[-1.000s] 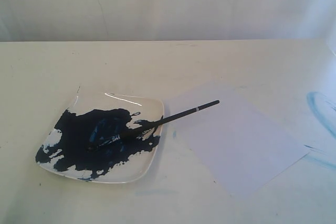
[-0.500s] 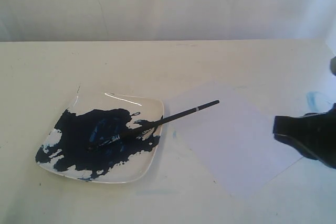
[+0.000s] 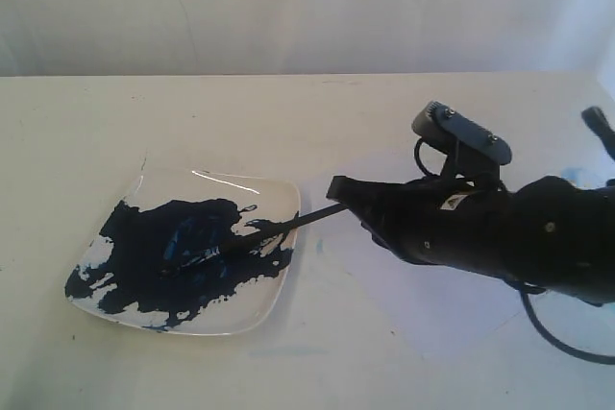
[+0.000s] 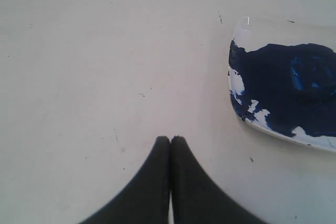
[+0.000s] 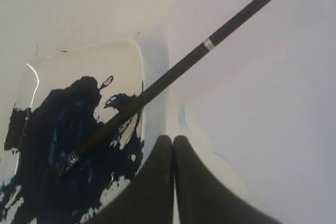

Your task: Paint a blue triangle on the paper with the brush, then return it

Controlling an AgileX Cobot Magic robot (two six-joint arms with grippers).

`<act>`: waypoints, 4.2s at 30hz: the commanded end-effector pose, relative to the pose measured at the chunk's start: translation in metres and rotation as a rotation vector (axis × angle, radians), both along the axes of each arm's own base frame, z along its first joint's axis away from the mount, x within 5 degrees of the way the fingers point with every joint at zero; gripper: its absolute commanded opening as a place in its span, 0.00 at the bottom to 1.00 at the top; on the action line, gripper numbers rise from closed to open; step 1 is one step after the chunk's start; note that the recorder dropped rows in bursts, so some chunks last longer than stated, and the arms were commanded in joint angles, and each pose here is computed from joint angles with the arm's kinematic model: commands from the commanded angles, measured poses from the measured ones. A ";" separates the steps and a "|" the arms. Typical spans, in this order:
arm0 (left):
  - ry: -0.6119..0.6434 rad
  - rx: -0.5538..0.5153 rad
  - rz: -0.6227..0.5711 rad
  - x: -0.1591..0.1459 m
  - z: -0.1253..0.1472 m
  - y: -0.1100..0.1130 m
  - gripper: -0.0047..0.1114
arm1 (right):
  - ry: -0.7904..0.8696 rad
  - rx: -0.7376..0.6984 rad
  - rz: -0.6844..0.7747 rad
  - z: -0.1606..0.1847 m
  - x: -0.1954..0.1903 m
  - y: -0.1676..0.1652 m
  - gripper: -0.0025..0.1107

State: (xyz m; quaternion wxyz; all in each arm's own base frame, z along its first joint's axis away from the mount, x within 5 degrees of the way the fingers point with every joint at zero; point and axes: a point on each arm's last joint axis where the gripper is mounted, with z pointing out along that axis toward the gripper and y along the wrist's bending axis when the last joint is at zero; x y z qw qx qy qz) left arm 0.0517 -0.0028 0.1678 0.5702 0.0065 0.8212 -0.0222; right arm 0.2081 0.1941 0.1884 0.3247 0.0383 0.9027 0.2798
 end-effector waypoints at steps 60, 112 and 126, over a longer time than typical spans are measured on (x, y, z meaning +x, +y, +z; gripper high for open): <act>0.005 -0.012 -0.003 0.000 -0.001 0.000 0.04 | 0.257 0.516 -0.454 -0.061 0.058 0.069 0.40; 0.005 -0.012 -0.003 0.000 -0.001 0.000 0.04 | 0.270 0.567 -0.496 -0.095 0.071 0.080 0.40; 0.005 -0.012 -0.003 0.000 -0.001 0.000 0.04 | 0.249 0.553 -0.530 -0.095 0.073 0.077 0.40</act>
